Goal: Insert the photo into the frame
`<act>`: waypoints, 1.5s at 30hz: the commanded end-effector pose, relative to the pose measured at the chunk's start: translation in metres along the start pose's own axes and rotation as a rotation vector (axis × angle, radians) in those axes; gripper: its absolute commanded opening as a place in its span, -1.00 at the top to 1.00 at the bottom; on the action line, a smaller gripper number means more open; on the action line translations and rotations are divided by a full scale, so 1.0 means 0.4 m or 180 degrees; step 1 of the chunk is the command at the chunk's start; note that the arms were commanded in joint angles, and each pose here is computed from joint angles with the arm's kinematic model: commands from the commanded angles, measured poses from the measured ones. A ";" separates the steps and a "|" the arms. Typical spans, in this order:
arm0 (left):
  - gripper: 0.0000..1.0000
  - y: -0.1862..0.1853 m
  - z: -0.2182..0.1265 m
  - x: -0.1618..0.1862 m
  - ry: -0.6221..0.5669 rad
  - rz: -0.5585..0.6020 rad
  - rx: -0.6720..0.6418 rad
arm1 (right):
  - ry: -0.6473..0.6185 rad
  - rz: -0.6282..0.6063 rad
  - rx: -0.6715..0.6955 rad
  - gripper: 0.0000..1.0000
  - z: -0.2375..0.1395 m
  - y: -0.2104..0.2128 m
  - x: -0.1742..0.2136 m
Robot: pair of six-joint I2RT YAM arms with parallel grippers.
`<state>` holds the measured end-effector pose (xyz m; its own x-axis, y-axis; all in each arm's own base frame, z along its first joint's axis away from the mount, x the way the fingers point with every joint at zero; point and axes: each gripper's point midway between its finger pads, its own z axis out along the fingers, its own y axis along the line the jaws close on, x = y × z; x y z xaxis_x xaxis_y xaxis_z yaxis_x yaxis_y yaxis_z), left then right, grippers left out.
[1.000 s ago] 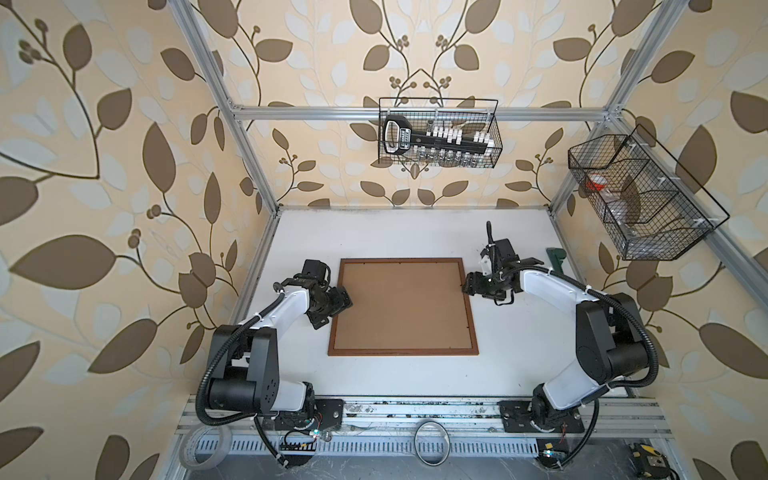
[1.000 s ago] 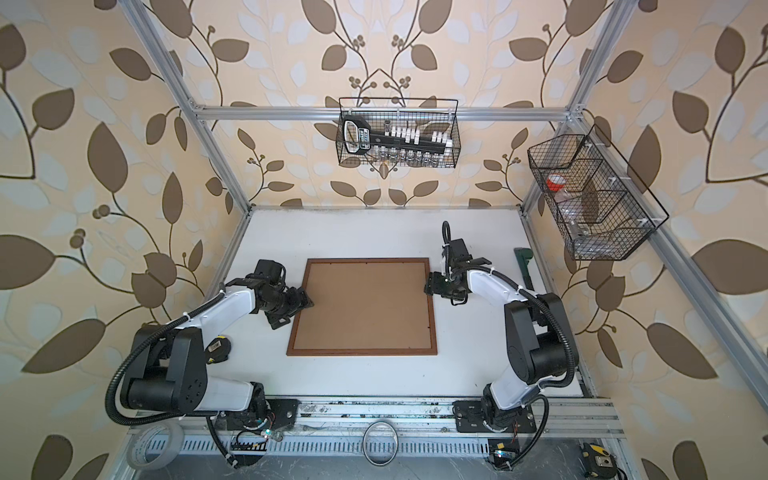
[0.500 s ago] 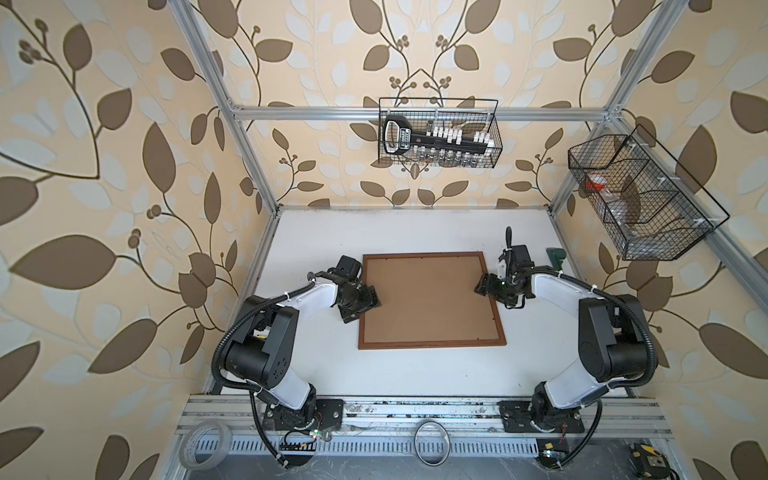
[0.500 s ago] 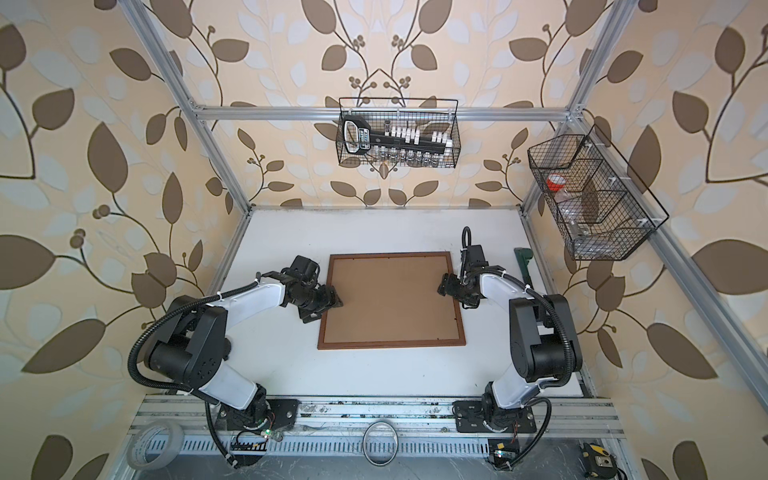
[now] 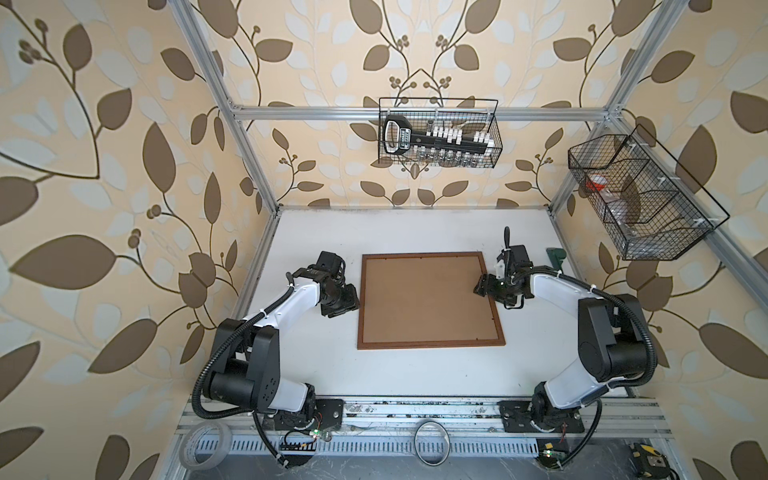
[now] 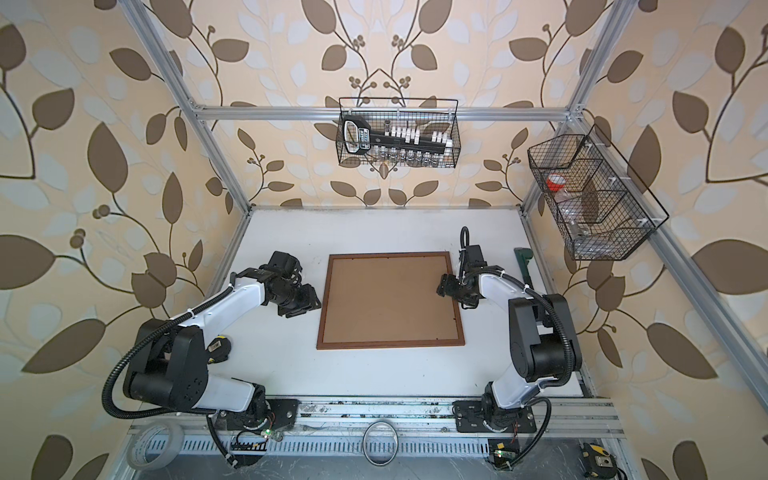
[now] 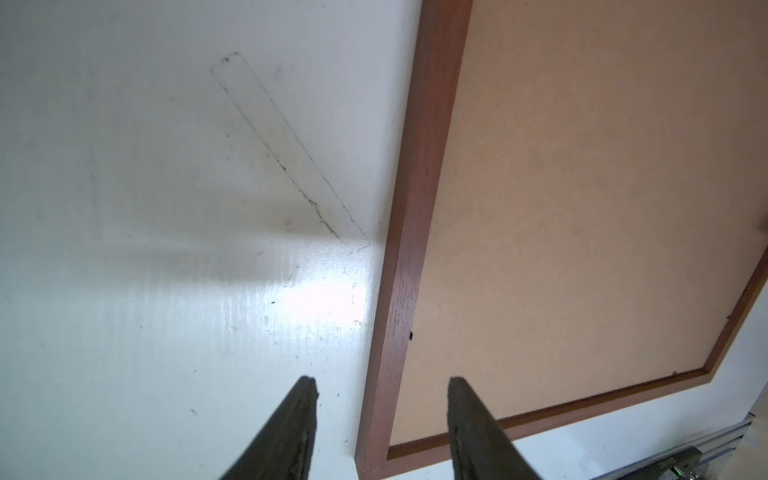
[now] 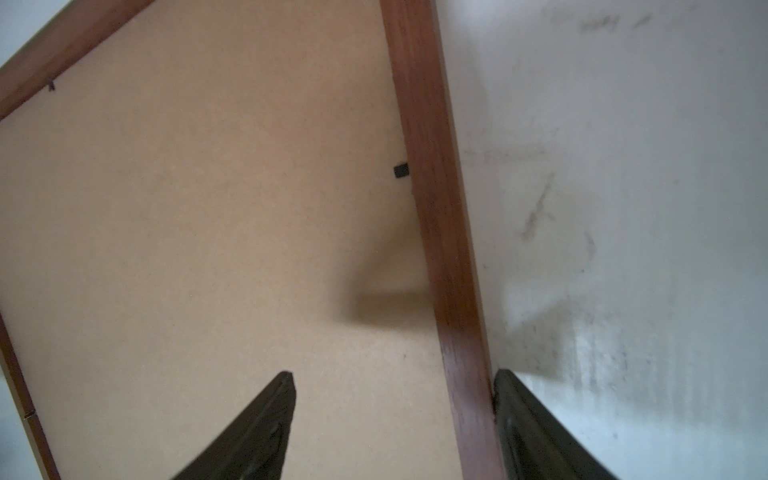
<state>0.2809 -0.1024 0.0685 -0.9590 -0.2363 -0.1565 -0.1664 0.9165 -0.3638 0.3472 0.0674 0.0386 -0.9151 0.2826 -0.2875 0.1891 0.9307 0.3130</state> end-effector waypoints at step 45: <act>0.52 0.051 0.170 0.080 0.0667 0.0205 -0.0645 | 0.0018 -0.0105 0.0047 -0.51 0.010 -0.001 -0.002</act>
<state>0.2745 -0.1269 0.0202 -0.9925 -0.1170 -0.0365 -0.1025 0.9553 -0.2774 0.3471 0.0668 0.0378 -0.9180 0.2684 -0.2921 0.1769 0.9360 0.3042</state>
